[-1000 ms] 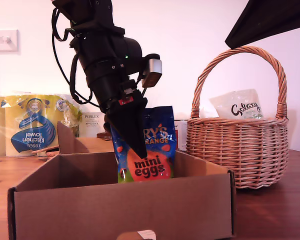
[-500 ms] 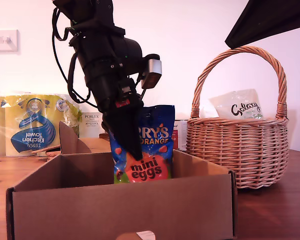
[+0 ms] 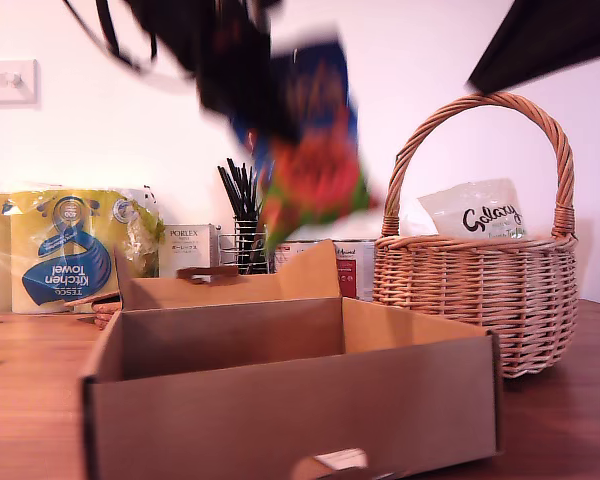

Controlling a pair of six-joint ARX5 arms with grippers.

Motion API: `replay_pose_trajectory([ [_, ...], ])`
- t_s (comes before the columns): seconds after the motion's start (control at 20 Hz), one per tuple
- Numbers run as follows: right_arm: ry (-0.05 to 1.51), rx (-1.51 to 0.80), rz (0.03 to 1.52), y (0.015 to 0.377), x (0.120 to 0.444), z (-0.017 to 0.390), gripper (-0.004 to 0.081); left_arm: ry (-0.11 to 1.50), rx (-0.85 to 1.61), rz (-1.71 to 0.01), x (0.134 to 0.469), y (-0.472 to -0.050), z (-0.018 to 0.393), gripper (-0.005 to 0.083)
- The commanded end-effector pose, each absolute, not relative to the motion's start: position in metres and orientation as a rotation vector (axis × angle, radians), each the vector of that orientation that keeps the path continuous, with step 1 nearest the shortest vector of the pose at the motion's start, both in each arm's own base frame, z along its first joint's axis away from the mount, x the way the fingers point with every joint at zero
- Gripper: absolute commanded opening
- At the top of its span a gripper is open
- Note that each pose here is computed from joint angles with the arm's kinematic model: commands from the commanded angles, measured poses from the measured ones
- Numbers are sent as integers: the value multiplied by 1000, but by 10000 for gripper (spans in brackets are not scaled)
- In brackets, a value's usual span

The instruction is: Move the bags of Easter eggs from the cardboard box on the left into the woven basket on the right side.

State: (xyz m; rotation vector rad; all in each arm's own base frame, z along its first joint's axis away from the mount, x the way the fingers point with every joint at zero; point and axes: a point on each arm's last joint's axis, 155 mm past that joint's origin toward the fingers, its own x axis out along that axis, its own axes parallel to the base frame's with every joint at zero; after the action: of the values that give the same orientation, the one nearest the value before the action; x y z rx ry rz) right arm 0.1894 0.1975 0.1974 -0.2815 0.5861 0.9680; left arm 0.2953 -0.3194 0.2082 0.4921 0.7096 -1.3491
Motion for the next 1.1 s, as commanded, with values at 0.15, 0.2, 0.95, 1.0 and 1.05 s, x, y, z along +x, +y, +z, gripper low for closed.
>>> replay_pose_trajectory([
  [0.15, 583, -270, 912, 174, 169, 213, -12, 543, 422, -1330, 325, -351, 227, -24],
  [0.2, 594, -278, 894, 167, 165, 212, -12, 494, 411, -1319, 331, -359, 235, -24],
  [0.95, 619, -327, 778, 142, 165, 205, -12, 148, 545, -1050, 408, -454, 202, -24],
  [1.0, 619, -327, 778, 142, 165, 205, -12, 131, 555, -1017, 412, -458, 200, -24],
  [1.05, 619, -327, 777, 142, 165, 205, -12, 124, 561, -1007, 412, -462, 196, -24],
])
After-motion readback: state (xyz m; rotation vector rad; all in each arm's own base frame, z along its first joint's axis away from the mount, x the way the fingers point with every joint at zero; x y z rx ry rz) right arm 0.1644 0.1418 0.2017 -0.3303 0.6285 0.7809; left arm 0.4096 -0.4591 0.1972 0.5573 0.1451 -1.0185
